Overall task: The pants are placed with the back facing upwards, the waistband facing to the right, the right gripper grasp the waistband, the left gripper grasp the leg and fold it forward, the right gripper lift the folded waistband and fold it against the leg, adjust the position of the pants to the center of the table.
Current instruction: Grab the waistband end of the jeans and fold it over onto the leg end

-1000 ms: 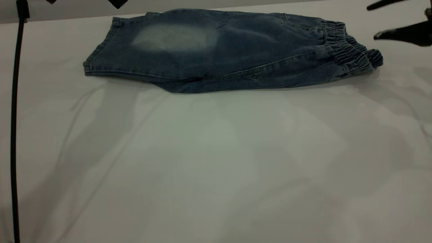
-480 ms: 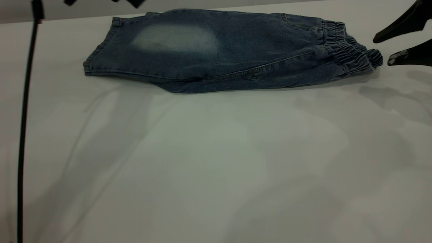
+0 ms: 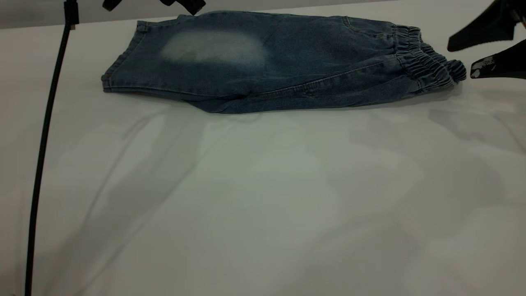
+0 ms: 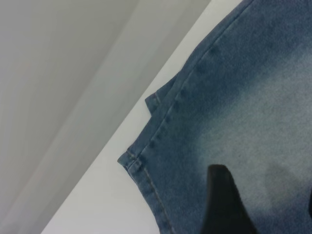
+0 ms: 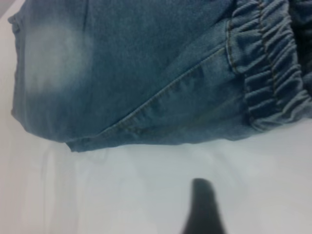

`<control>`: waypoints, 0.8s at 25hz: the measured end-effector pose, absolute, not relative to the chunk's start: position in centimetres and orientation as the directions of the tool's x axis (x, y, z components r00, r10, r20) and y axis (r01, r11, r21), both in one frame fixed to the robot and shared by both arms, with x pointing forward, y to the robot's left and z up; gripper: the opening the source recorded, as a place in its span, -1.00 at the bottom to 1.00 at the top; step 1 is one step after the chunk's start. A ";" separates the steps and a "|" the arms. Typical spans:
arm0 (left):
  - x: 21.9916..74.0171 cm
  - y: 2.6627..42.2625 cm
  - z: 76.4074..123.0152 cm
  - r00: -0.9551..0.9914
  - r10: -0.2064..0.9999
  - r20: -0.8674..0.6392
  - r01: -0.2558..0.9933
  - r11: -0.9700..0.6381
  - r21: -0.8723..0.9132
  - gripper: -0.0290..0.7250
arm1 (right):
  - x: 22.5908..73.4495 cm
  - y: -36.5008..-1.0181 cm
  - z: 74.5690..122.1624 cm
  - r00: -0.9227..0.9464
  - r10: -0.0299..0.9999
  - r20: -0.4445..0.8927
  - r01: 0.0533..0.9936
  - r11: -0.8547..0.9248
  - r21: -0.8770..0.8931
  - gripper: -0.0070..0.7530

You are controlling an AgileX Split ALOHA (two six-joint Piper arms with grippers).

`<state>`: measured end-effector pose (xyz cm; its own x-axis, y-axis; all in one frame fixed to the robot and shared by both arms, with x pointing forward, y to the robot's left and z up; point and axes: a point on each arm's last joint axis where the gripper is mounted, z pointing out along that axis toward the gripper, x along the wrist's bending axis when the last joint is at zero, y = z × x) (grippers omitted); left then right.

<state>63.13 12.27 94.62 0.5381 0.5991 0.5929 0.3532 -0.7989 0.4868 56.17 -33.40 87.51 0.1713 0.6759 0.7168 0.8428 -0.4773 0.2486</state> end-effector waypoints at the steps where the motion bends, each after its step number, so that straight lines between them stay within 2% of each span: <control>1: 63.1 12.3 94.6 0.538 0.599 0.593 0.353 -0.799 0.487 0.11 | 56.2 -33.4 87.5 0.193 0.668 0.718 0.838 -0.494 0.234 0.36; 4: 63.1 12.2 94.6 0.540 0.599 0.592 0.351 -0.799 0.488 0.11 | 56.2 -33.4 87.1 0.272 0.613 0.742 0.818 -0.553 0.157 0.63; 6: 63.1 12.2 94.6 0.542 0.599 0.590 0.349 -0.799 0.490 0.11 | 56.2 -33.4 86.5 0.329 0.572 0.751 0.799 -0.592 0.101 0.70; 9: 63.1 12.2 94.6 0.544 0.598 0.588 0.346 -0.799 0.492 0.11 | 56.7 -33.5 85.5 0.357 0.543 0.760 0.792 -0.607 0.062 0.69; 14: 63.1 12.1 94.7 0.545 0.599 0.586 0.344 -0.798 0.495 0.11 | 58.4 -33.2 84.2 0.348 0.437 0.829 0.790 -0.613 -0.008 0.59; 20: 63.0 12.2 95.5 0.532 0.606 0.591 0.338 -0.792 0.508 0.11 | 58.9 -33.4 82.6 0.403 0.403 0.822 0.774 -0.629 -0.071 0.58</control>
<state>63.02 12.22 95.54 0.5323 0.6060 0.5911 0.3384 -0.7924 0.5076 58.85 -33.36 82.56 0.4029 0.4035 0.8215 0.7742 -0.6290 -0.0708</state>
